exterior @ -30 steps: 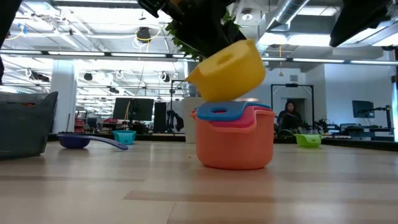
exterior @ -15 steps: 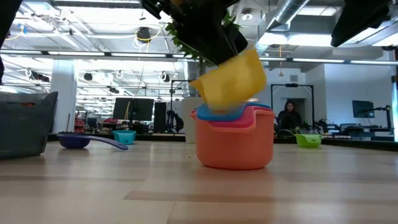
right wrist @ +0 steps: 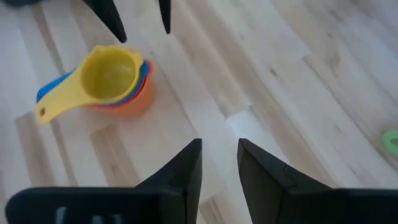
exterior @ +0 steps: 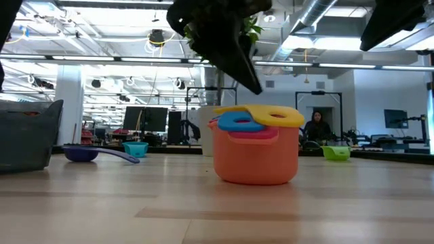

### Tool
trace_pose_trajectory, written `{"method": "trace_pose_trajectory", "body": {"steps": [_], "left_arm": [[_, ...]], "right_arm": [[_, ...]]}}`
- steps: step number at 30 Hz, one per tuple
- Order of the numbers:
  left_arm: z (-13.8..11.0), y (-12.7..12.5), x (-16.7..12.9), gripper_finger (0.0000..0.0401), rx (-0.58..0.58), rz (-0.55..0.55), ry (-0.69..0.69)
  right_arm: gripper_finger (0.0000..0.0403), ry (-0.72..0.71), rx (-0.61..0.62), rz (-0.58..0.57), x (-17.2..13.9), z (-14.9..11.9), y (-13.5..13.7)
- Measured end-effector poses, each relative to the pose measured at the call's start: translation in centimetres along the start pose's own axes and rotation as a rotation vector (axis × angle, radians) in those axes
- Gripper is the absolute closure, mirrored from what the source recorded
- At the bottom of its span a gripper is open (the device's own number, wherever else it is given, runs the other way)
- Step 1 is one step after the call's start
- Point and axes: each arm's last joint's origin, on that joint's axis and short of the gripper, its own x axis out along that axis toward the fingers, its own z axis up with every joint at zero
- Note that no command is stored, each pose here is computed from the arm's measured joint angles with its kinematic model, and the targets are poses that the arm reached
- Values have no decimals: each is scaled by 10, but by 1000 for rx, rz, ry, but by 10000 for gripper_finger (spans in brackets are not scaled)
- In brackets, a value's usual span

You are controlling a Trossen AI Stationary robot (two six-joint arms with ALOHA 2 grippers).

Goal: Nest measuring cups in basket
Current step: Stack the yellow measuring cup on top of the blue measuring cup

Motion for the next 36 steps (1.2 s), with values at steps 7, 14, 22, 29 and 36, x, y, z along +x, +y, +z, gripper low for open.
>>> {"method": "trace_pose_trajectory", "body": {"steps": [7,14,22,29,36], "left_arm": [[-10,-21,-14,216,-167,-39,164],[-27,-87,-3,256,-151,-150,219],[-21,-130,6,301,-115,-145,-106],[-27,-133,12,326,-142,-146,-82],[-26,-132,27,340,-131,-185,-131]], "right_arm": [[307,-39,121,186,34,-13,9],[366,-118,185,387,63,-28,22],[392,-152,233,536,104,-41,59],[394,-85,243,565,120,-47,77],[392,-40,251,590,138,-53,91]]}}
